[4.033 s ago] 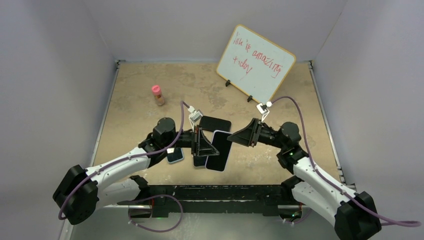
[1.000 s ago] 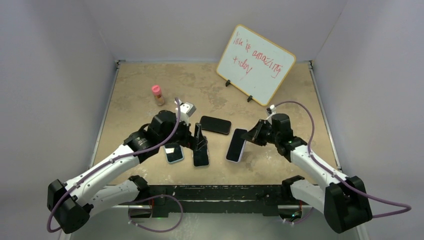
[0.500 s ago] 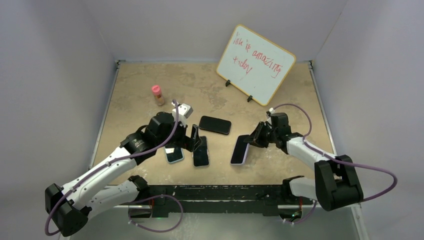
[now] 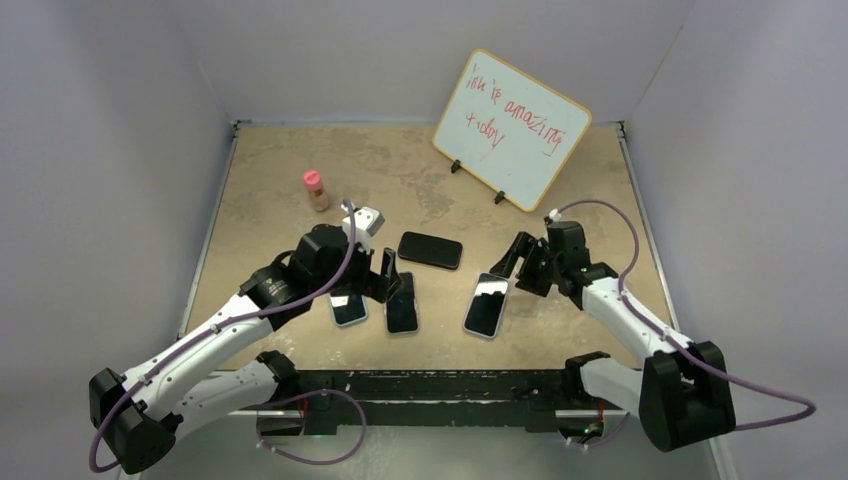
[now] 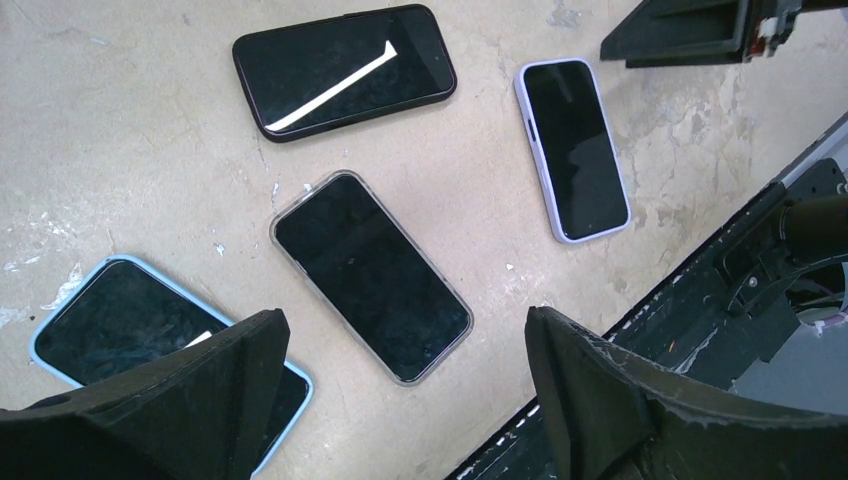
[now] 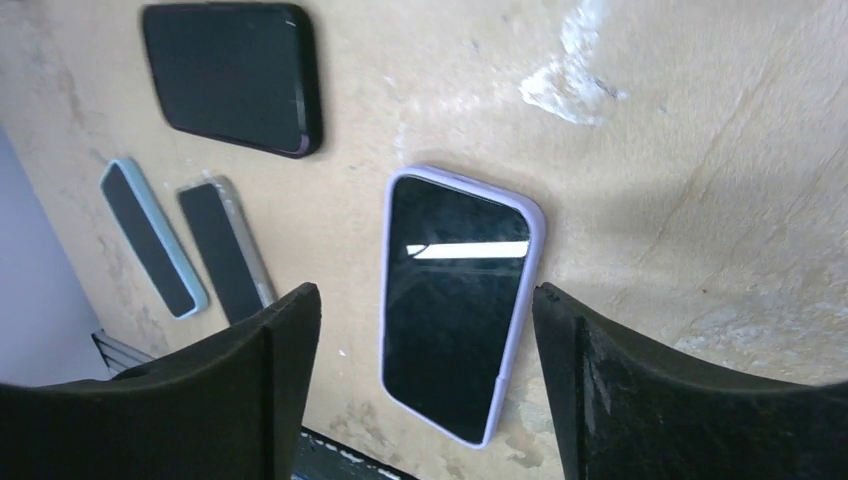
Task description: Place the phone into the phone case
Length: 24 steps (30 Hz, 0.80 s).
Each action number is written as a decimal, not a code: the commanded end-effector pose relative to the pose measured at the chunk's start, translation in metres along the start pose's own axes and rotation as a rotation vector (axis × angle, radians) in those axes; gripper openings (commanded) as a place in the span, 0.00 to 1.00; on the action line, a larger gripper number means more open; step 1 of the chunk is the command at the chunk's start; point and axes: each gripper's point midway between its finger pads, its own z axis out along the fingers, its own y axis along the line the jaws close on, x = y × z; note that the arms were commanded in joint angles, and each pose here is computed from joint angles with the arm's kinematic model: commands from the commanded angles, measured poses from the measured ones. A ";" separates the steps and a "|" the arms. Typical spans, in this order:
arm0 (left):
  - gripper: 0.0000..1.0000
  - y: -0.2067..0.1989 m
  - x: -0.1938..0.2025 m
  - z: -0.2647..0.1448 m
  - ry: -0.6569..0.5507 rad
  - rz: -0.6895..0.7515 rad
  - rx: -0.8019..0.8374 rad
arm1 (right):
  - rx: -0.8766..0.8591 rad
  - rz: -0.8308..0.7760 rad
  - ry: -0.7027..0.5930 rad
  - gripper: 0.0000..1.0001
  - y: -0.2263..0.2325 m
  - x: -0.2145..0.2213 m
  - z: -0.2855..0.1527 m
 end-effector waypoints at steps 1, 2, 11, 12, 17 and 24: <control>0.92 -0.004 -0.020 -0.003 -0.065 -0.040 0.000 | 0.023 -0.076 -0.077 0.83 0.013 -0.024 -0.025; 0.92 -0.004 -0.021 -0.003 -0.072 -0.047 -0.002 | 0.024 -0.102 -0.102 0.88 0.016 -0.030 -0.031; 1.00 0.020 -0.049 -0.022 -0.199 -0.141 -0.167 | -0.027 -0.252 -0.303 0.99 0.046 -0.058 -0.101; 1.00 0.021 -0.051 -0.025 -0.214 -0.151 -0.172 | -0.046 -0.274 -0.326 0.99 0.052 -0.060 -0.109; 1.00 -0.001 -0.074 -0.042 -0.304 -0.157 -0.056 | -0.177 -0.331 -0.395 0.99 0.080 -0.059 -0.142; 1.00 -0.020 -0.088 -0.054 -0.397 -0.168 0.060 | -0.280 -0.344 -0.428 0.99 0.097 -0.052 -0.163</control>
